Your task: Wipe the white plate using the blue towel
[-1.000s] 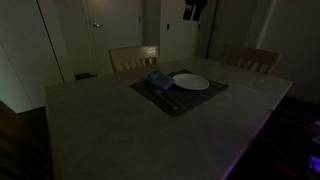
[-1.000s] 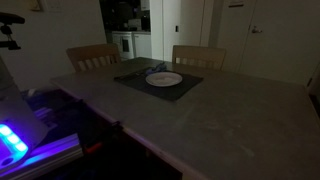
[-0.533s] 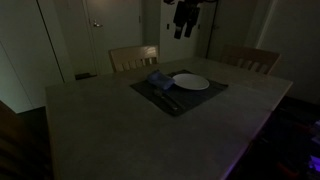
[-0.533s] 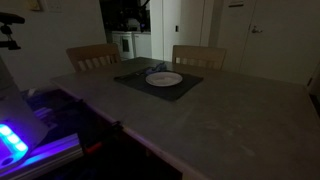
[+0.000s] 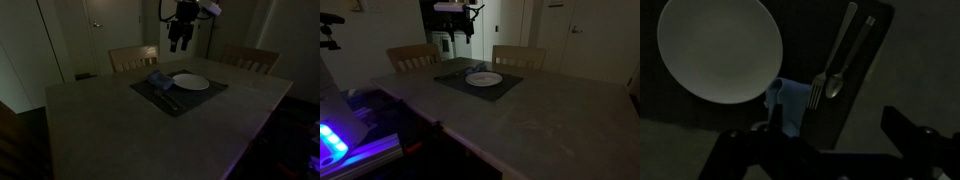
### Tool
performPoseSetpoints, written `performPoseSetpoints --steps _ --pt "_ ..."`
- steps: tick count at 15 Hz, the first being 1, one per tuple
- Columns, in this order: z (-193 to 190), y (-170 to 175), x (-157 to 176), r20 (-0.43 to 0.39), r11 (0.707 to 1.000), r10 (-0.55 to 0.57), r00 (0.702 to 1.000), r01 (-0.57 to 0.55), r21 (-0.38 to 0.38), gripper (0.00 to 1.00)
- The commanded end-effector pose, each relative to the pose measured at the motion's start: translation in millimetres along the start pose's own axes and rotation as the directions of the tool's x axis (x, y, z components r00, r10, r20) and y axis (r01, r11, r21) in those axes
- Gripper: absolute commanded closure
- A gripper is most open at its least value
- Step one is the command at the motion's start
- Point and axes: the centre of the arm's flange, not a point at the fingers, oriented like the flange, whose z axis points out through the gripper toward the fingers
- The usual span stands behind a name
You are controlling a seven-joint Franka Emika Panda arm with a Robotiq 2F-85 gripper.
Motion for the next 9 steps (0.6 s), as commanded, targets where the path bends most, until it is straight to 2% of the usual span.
performPoseSetpoints --steps 1,3,9 --pt "0 -1 0 -0.001 1.0 -0.001 1.0 0.001 0.0 0.0" --pt "3 -3 4 0.003 1.0 -0.013 1.0 0.013 0.001 0.0" --pt "63 25 33 0.011 0.999 -0.047 0.999 0.047 -0.026 0.0"
